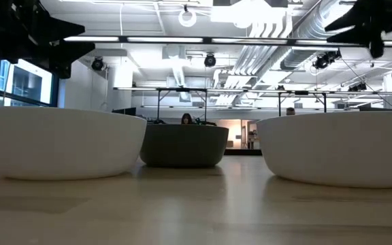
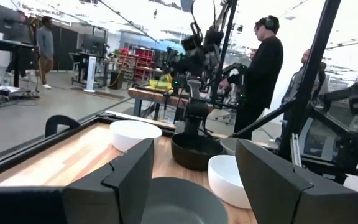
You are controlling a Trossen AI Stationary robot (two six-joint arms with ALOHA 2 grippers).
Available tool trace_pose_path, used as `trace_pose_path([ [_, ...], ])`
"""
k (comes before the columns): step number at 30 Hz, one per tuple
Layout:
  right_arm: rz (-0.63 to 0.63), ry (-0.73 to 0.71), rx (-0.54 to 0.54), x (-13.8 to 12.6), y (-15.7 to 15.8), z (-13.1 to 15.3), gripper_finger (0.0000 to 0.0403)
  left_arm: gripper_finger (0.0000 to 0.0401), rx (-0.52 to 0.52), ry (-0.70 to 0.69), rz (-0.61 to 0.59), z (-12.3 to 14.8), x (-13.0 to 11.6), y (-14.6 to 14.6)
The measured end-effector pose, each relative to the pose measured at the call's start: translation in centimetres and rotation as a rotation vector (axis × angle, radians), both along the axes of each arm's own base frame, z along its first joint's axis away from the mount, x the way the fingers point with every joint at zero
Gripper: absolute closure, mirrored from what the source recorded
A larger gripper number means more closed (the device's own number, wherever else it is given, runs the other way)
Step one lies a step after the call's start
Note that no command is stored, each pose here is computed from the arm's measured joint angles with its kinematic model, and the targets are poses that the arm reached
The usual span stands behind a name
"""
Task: Nest bowls inside each other
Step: Stack the white bowl on top of the dark gray bowl
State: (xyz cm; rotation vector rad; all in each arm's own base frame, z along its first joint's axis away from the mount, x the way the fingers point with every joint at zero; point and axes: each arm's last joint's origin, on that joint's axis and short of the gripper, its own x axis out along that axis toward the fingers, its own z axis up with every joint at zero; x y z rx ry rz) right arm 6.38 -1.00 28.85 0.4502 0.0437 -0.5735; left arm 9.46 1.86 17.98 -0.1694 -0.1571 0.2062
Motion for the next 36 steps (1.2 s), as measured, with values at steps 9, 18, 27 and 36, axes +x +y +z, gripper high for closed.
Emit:
trace_pose_path([
  [9,0.01,0.195,-0.107,0.3,0.0,8.7,0.0267,0.0185,0.0,0.0,0.005,0.0,0.0,0.0],
  [18,-0.186,0.57,-0.031,1.3,-0.7,10.5,0.0267,0.0185,-0.018,0.05,0.004,-0.5,0.1,0.0],
  [27,-0.395,0.804,0.218,2.1,-2.7,8.3,0.0267,0.0185,0.021,0.071,0.034,-0.6,0.0,0.1],
  [36,-0.445,1.006,0.382,4.3,-7.0,5.5,0.0267,0.0185,0.069,0.082,0.033,-0.6,0.1,0.1],
])
